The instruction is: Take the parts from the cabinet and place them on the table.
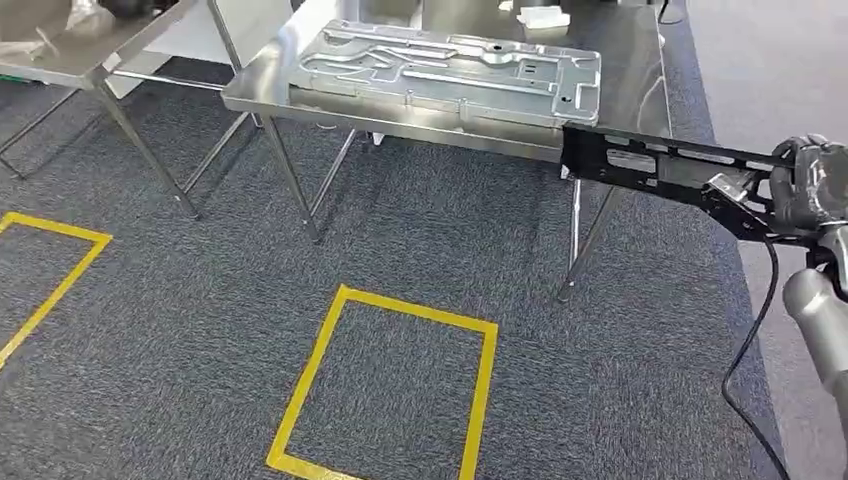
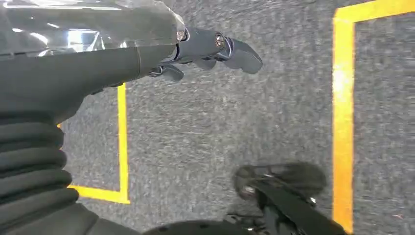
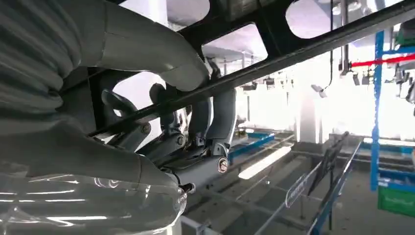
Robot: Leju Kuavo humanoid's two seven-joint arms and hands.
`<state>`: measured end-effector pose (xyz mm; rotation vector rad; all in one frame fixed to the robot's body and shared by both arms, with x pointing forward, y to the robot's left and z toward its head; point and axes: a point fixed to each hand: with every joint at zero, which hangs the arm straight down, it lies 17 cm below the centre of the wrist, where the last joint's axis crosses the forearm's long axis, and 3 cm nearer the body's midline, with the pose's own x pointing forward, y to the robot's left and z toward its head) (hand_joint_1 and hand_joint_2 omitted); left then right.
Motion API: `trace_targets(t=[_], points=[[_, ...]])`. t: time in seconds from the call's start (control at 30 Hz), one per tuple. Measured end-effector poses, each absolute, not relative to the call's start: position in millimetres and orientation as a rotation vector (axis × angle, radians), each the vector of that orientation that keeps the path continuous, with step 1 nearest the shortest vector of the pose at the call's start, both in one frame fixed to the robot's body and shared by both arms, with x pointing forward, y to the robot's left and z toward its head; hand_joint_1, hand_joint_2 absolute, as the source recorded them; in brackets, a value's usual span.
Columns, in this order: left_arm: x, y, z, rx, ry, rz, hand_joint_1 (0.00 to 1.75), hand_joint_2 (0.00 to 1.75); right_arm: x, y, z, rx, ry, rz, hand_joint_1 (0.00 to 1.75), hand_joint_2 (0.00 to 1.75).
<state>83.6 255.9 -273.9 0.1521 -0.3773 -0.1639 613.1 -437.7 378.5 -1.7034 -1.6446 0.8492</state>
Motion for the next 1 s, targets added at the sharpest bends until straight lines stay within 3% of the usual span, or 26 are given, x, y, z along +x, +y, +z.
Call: trace_targets(t=[0.47,1.0], points=[[96.1,249.6,-271.4,0.149,-0.401,-0.174,0.0,1.75,624.8,-444.7,382.8,-1.725,-1.53,0.975,1.75,1.75],[99.8,254.1,-271.1,0.165,-0.402,-0.177,0.0,1.75,669.3,-378.1,530.4,-1.865,-1.349,1.148,1.75,1.75]])
